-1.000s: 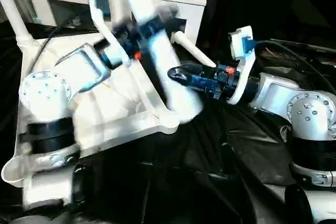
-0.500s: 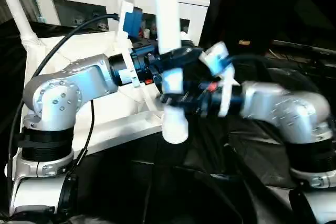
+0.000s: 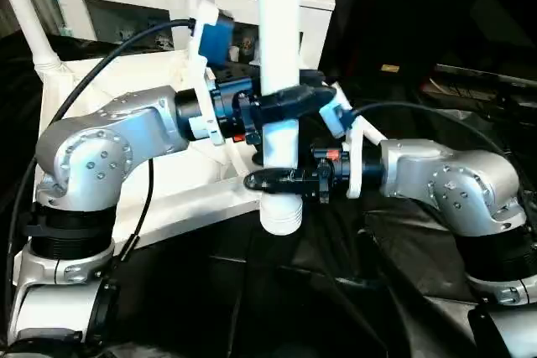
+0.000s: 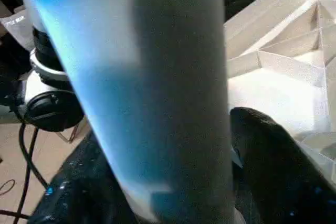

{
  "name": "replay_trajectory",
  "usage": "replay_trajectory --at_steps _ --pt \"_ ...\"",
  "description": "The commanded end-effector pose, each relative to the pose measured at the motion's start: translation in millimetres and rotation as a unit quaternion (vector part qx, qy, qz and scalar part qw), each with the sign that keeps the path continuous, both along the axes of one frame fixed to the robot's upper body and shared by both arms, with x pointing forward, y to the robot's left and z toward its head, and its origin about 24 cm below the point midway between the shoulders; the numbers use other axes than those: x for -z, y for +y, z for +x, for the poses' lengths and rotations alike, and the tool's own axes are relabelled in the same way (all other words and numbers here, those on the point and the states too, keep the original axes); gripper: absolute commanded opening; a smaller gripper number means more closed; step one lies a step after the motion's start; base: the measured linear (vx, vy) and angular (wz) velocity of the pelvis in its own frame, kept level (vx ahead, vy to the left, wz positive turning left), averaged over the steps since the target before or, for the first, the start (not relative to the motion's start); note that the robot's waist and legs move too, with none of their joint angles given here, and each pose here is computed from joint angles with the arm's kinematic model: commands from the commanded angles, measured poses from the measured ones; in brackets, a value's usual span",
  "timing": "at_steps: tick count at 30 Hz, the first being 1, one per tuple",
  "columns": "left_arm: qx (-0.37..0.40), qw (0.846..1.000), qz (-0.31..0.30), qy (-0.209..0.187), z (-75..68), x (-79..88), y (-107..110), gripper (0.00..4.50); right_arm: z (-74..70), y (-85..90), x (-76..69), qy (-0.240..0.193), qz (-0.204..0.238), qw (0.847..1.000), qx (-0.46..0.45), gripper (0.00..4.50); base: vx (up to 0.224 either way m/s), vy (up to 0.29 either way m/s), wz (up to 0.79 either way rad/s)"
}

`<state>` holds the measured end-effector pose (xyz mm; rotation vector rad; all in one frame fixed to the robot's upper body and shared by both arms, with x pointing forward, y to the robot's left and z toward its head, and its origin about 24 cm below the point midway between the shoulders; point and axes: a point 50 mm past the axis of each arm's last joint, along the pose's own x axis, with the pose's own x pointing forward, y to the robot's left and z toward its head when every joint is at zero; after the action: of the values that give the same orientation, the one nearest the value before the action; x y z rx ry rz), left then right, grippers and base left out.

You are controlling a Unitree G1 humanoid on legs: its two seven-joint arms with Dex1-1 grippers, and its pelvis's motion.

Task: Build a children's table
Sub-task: Pick table leg

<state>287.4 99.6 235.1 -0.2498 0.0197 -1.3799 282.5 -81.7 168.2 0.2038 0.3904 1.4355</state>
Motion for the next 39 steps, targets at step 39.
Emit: replay_trajectory --at_steps 39 --pt "0.048 0.998 0.010 -0.028 -9.3 -4.2 -3.7 1.83 0.3 -12.3 6.2 -0.008 0.001 1.000 0.002 2.71 0.000 0.000 0.00"
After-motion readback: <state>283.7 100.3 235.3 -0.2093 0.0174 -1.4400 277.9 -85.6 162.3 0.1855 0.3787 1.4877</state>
